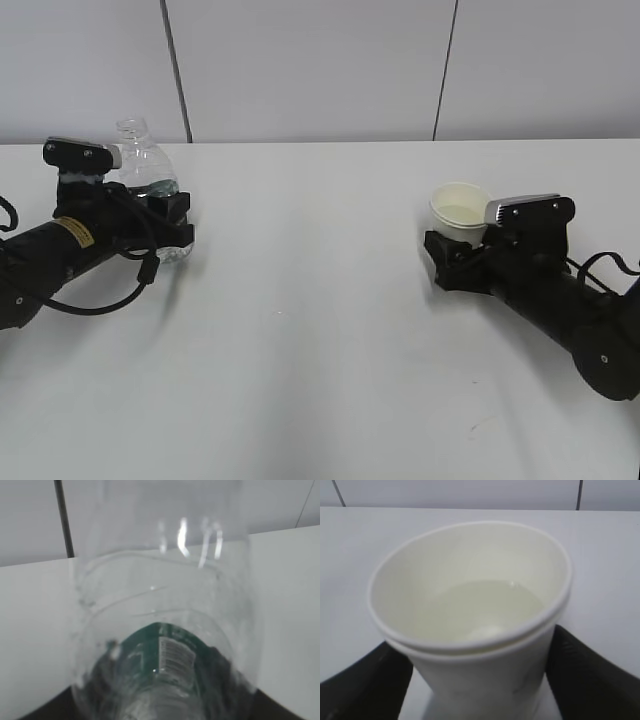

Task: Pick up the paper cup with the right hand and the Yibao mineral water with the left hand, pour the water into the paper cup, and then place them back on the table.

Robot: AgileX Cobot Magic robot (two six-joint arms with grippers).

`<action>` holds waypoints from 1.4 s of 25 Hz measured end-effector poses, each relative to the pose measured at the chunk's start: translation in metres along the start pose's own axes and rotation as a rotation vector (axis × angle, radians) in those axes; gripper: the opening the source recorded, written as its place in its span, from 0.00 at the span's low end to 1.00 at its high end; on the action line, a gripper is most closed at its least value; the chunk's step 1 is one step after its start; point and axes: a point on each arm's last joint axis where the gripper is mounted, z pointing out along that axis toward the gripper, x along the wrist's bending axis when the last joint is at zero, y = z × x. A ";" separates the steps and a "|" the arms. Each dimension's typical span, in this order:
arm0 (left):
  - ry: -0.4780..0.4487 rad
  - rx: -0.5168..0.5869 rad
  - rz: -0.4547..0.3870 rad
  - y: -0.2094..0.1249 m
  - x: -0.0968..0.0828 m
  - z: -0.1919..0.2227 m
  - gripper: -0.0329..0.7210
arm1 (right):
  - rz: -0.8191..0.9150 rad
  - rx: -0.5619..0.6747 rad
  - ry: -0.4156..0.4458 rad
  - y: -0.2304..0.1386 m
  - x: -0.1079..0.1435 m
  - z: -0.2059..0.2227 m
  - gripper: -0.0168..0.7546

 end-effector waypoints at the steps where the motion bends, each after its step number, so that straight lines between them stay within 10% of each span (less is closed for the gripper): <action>1: 0.000 0.000 0.000 0.000 0.000 0.000 0.46 | 0.000 0.003 0.002 -0.001 0.000 -0.001 0.85; 35: 0.002 -0.003 -0.002 0.000 0.000 0.000 0.45 | 0.042 0.077 -0.010 0.001 0.008 -0.057 0.84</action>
